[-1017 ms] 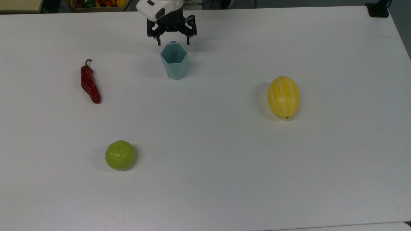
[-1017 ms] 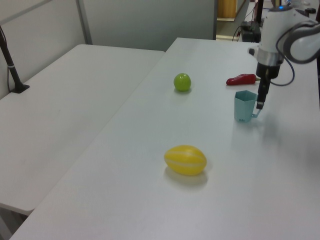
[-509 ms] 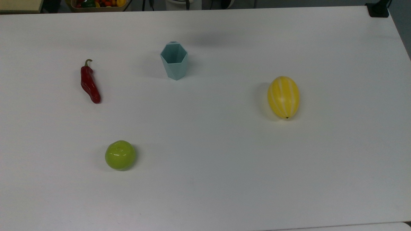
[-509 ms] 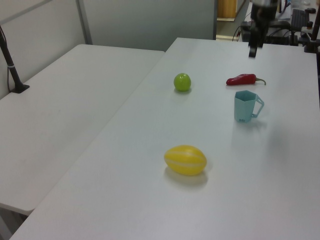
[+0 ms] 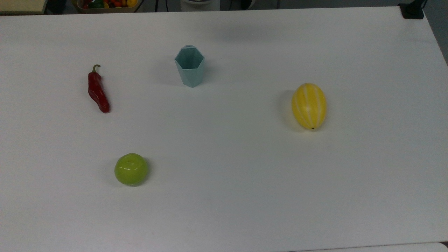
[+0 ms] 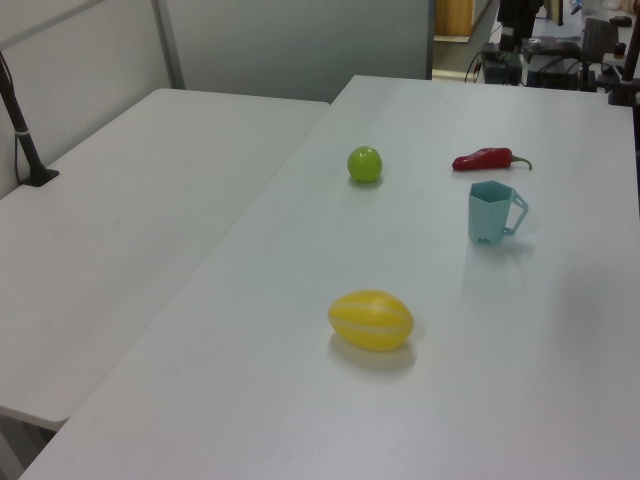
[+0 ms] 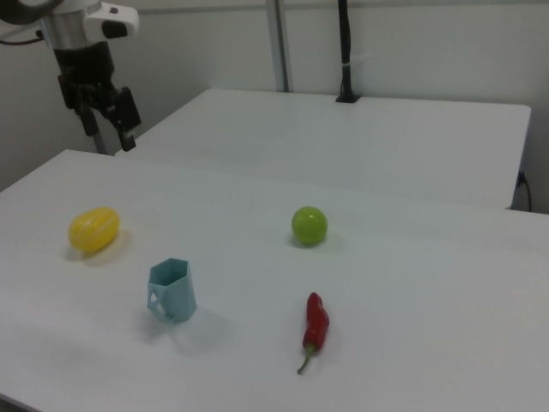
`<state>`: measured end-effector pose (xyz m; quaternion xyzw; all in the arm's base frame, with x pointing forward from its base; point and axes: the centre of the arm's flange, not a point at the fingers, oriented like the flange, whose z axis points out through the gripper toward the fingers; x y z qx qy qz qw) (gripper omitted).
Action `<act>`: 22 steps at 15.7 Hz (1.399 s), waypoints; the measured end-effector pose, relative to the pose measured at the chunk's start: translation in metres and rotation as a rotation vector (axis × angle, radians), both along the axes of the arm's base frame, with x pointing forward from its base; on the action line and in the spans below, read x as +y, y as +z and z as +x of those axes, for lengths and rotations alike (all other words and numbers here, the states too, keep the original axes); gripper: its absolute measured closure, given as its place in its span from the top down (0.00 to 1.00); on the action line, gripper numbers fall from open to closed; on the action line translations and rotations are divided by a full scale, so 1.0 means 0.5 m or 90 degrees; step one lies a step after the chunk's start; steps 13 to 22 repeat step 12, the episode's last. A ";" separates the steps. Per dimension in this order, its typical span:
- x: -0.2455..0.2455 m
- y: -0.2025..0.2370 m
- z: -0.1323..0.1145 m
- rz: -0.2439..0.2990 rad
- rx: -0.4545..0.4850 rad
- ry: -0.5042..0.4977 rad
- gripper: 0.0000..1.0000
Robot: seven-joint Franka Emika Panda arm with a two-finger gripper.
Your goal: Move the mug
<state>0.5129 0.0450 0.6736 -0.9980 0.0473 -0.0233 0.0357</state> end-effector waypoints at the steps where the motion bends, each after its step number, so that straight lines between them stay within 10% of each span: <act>1: 0.001 -0.009 0.007 0.000 0.005 0.002 1.00; 22: 0.002 -0.042 0.074 -0.001 -0.055 0.075 1.00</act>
